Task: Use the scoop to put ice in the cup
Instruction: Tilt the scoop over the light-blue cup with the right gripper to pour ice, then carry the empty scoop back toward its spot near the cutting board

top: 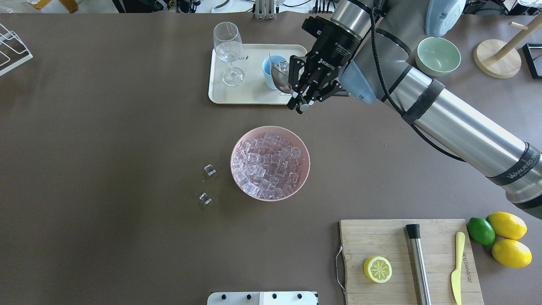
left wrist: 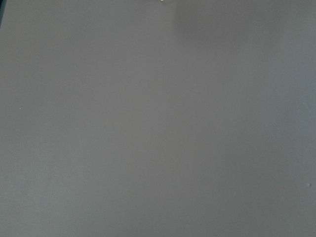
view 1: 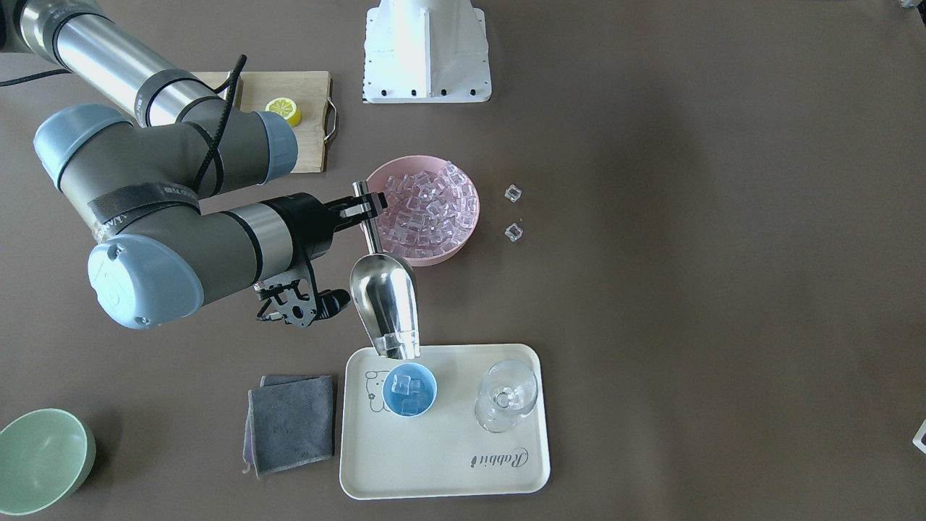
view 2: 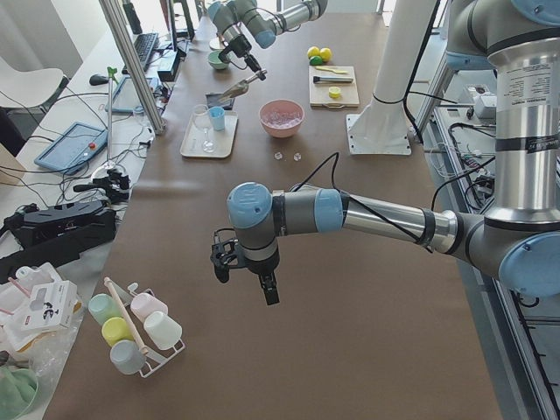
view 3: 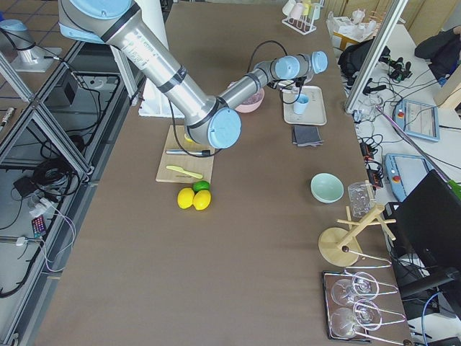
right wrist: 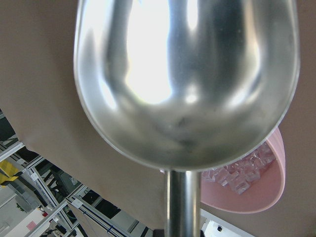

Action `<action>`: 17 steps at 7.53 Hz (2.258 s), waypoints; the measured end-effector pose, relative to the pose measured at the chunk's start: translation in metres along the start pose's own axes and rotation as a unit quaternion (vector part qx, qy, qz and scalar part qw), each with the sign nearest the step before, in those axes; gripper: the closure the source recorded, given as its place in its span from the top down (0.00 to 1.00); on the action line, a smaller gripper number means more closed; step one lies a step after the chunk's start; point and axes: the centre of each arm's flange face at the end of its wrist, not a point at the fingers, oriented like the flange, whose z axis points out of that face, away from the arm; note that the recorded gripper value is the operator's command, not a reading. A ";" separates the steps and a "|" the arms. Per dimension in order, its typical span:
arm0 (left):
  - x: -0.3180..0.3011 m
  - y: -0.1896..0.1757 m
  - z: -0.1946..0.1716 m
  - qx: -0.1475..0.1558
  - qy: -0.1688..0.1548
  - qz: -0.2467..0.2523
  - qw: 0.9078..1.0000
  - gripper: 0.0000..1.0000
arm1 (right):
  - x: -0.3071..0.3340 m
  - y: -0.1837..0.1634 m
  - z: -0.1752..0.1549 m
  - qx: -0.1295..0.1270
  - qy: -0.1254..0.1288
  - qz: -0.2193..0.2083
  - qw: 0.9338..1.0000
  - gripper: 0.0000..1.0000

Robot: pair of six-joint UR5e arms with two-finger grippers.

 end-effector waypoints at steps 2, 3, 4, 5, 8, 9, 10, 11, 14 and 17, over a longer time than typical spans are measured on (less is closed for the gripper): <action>-0.013 -0.003 0.014 -0.001 0.000 -0.001 1.000 0.99 | 0.000 0.000 0.000 0.000 -0.001 0.001 1.000 0.00; -0.017 -0.004 0.018 -0.004 -0.001 -0.003 1.000 0.99 | 0.000 0.000 0.000 -0.001 -0.001 0.001 1.000 0.00; -0.021 -0.005 0.023 -0.007 -0.001 -0.005 1.000 0.99 | 0.000 0.000 0.000 -0.001 -0.003 0.001 1.000 0.00; -0.026 -0.007 0.029 -0.006 -0.001 -0.002 1.000 0.99 | 0.000 0.000 0.000 -0.002 -0.005 0.001 1.000 0.00; -0.035 -0.013 0.039 0.003 0.001 0.058 0.998 0.99 | 0.001 0.000 0.000 -0.003 -0.006 0.001 1.000 0.00; -0.035 -0.013 0.039 0.005 0.001 0.067 0.998 0.99 | 0.001 0.002 0.000 0.000 -0.001 -0.003 1.000 0.00; -0.035 -0.013 0.038 0.007 0.002 0.073 0.997 0.99 | 0.002 0.011 0.000 0.014 0.025 -0.026 0.999 0.00; -0.035 -0.013 0.038 0.010 0.002 0.089 0.996 0.99 | 0.005 0.023 -0.002 0.035 0.057 -0.046 0.997 0.00; -0.040 -0.008 0.043 0.009 0.004 0.164 0.986 0.99 | 0.012 0.060 0.005 0.119 0.180 -0.067 0.974 0.00; -0.036 -0.009 0.041 0.011 0.009 0.130 0.991 0.99 | 0.042 0.085 0.028 0.160 0.257 0.027 0.953 0.00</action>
